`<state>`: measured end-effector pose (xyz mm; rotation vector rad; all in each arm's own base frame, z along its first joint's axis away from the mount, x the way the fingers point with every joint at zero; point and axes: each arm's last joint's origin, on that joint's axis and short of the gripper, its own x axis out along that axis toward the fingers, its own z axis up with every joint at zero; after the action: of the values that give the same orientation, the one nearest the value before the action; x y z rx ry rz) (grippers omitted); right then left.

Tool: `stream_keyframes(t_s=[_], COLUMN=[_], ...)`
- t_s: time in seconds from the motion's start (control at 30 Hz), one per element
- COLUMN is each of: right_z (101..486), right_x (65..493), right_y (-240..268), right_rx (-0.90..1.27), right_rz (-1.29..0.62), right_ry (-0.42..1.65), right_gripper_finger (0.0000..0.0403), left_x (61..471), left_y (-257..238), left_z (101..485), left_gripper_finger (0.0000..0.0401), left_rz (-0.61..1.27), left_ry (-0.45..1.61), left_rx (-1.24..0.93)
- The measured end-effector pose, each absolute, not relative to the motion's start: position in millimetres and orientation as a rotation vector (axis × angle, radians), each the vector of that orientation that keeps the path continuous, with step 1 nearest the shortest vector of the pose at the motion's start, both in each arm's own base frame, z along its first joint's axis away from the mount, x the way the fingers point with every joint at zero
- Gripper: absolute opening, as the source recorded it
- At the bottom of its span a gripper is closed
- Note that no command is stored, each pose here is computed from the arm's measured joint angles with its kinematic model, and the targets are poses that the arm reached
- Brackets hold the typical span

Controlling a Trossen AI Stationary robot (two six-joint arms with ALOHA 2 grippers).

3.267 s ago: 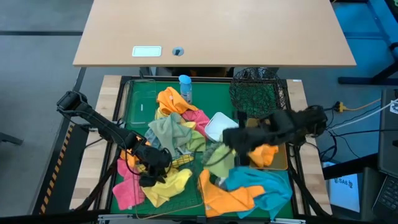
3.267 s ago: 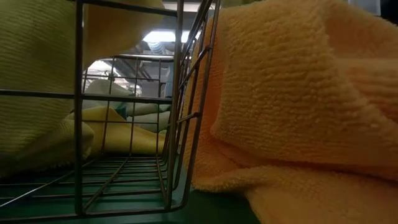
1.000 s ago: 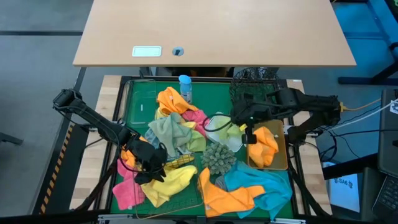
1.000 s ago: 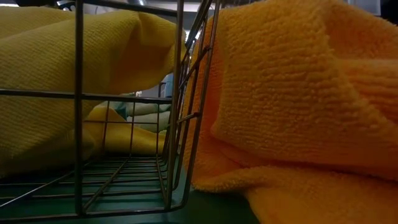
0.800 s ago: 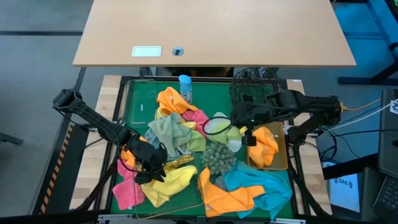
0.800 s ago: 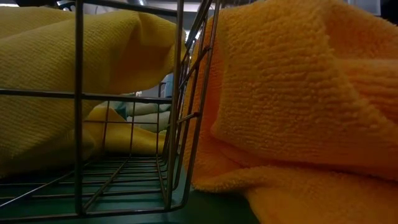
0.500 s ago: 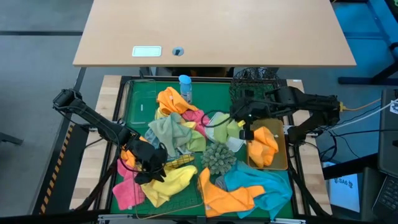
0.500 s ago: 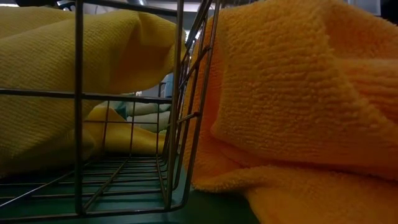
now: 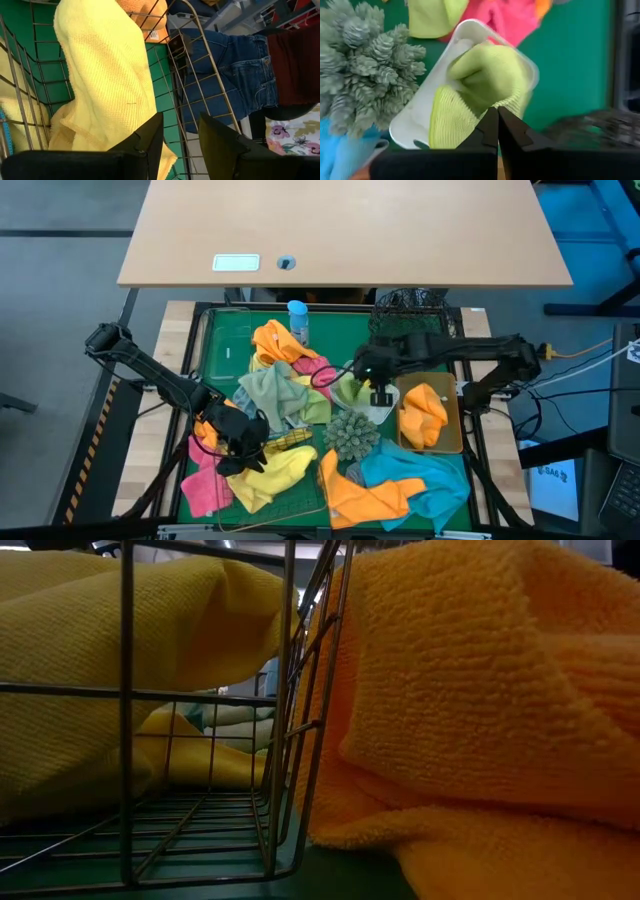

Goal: Sort microfiber towel by color & place in baskets
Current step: Put the green microfiber cloth into the white bin

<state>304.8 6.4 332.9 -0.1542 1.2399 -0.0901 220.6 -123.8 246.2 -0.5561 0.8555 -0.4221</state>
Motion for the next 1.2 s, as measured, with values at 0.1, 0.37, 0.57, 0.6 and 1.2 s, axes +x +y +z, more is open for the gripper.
stream_keyframes(t_s=[0.1, 0.37, 0.57, 0.6, 1.2], right_z=[303, 240, 204, 200, 192], right_x=[312, 309, 293, 291, 287], right_y=[2, -10, -10, -10, -10], right_rx=[-0.128, 0.012, 0.049, 0.050, 0.047], right_rz=[-0.042, 0.071, 0.125, 0.126, 0.109], right_ry=[1.225, 1.232, 1.318, 1.332, 1.351], right_gripper_finger=[0.0001, 0.0001, 0.0001, 0.0001, 0.0032], left_x=[221, 221, 221, 221, 229], left_y=[-124, -124, -124, -124, -115], left_z=[246, 246, 246, 246, 251], left_gripper_finger=[0.0116, 0.0116, 0.0116, 0.0116, 0.0116], left_rz=[-0.422, -0.422, -0.422, -0.422, -0.405], left_ry=[0.855, 0.855, 0.855, 0.855, 0.791], left_rx=[-0.556, -0.556, -0.556, -0.556, -0.589])
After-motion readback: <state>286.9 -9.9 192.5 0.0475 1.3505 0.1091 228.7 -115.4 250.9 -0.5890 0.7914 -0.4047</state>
